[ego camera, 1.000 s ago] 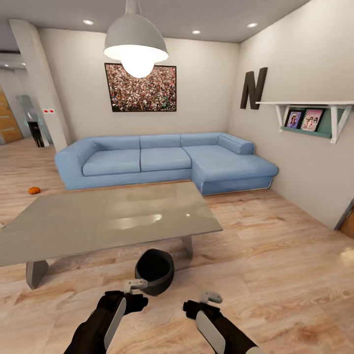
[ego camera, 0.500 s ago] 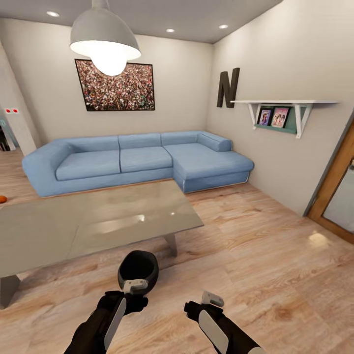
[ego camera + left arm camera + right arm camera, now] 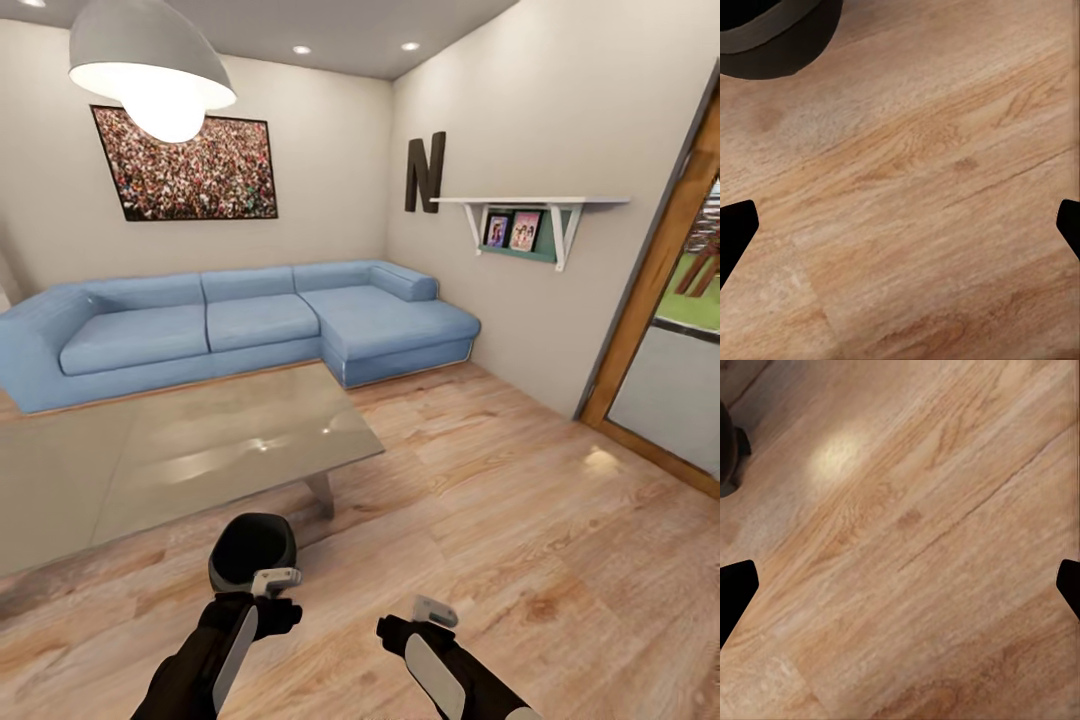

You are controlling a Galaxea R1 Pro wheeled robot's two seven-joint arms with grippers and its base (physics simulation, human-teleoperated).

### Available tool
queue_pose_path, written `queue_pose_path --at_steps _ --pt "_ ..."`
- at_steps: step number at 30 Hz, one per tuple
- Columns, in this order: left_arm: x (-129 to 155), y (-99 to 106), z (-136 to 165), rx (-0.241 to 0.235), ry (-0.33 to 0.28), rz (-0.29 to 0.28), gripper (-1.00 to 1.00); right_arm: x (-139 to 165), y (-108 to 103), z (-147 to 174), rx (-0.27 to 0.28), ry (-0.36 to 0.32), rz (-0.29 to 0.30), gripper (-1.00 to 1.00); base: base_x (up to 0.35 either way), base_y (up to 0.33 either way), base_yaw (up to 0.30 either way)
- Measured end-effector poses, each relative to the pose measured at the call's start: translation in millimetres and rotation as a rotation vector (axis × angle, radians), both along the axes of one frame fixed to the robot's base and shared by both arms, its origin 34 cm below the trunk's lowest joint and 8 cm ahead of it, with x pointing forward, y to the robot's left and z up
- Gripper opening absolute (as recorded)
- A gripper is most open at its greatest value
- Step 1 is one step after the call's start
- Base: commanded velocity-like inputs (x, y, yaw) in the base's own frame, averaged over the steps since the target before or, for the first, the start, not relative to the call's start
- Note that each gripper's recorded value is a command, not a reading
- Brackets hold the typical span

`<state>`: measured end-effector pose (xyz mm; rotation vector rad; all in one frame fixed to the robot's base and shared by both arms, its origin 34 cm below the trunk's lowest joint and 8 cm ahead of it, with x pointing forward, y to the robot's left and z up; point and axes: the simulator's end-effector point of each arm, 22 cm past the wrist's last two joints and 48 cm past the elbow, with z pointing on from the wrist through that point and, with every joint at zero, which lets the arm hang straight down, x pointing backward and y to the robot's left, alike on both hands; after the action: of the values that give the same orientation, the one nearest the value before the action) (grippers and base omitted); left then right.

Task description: Place each of the two pumpkins and all three candles from the living room inside a cabinet in the living room (use any cabinet), then make sure every cabinet is closed, and position the cauldron so it is next to a table in the living room.

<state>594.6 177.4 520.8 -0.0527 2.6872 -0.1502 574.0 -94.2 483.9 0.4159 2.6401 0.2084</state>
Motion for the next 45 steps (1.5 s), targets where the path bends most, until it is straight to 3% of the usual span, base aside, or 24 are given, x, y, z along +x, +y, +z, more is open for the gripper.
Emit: queue_pose_path --at_steps 24,45 --pt "-5.7 0.8 -13.2 -0.002 0.029 0.004 1.0 -7.5 -2.3 -14.6 0.003 0.027 -0.003 1.0 -0.003 0.002 -0.211" --pt "-11.1 0.5 -24.4 -0.002 0.053 0.004 1.0 -17.5 -9.0 -29.9 -0.008 0.063 -0.006 1.0 -0.157 0.091 -0.211"
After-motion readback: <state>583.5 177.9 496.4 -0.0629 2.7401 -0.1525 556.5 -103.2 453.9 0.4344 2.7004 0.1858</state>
